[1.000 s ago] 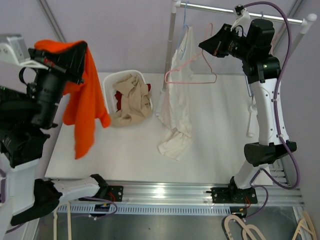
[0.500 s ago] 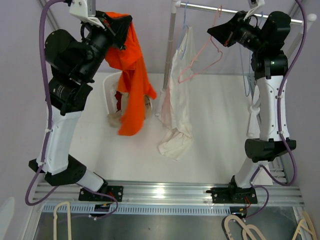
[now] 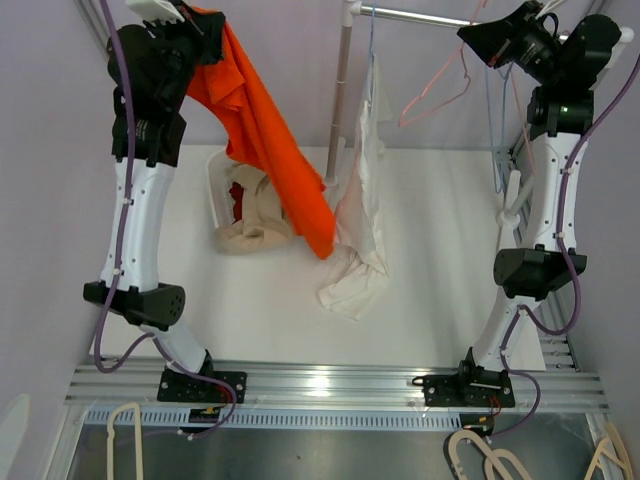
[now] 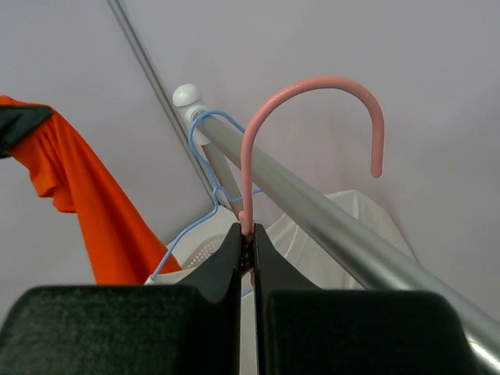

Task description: Remove the t-shirt from the hanger

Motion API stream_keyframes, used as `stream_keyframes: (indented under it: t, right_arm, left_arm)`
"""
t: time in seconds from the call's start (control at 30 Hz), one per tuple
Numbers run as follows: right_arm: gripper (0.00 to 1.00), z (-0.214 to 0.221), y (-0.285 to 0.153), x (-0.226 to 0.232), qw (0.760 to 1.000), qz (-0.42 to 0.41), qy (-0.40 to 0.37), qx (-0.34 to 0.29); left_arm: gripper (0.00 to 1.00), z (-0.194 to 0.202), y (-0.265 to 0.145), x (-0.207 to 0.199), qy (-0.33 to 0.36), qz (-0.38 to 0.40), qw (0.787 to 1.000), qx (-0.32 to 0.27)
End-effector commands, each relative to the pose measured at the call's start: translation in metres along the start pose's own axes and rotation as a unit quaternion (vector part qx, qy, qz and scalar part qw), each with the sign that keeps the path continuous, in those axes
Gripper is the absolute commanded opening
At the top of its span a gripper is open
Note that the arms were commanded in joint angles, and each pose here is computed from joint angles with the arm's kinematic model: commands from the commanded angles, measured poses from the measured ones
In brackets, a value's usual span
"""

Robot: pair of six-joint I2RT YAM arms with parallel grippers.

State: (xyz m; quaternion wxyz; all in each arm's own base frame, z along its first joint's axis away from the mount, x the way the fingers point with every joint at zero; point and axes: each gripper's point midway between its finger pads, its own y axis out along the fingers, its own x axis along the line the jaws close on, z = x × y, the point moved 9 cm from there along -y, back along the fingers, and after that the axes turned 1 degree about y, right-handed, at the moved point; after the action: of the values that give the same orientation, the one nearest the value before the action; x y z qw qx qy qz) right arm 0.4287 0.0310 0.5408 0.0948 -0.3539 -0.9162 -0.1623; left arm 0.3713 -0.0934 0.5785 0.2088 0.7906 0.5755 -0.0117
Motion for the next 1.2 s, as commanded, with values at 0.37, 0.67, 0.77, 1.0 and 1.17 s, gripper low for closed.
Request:
stream_keyframes:
  t: [0.37, 0.67, 0.77, 1.0, 1.17]
  right_arm:
    - [0.00, 0.004, -0.010, -0.004, 1.000, -0.010, 0.018, 0.008]
    - [0.00, 0.027, -0.027, 0.003, 0.998, 0.048, 0.018, 0.042]
    - [0.05, 0.026, -0.031, 0.007, 0.997, 0.062, 0.018, 0.042]
    - [0.20, 0.014, -0.036, 0.017, 0.996, 0.087, 0.005, 0.024]
    - [0.24, 0.011, -0.038, 0.019, 0.995, 0.097, 0.005, 0.021]
  left_arm:
    - [0.01, 0.018, 0.014, 0.023, -0.027, -0.019, 0.999, 0.009]
    - [0.01, 0.095, -0.014, 0.064, -0.042, -0.195, 0.969, 0.147]
    - [0.01, 0.118, -0.021, 0.071, -0.049, -0.213, 0.960, 0.174]
    - [0.01, 0.198, -0.031, 0.090, -0.077, -0.240, 0.926, 0.279]
    - [0.01, 0.273, -0.038, 0.105, -0.103, -0.245, 0.891, 0.369]
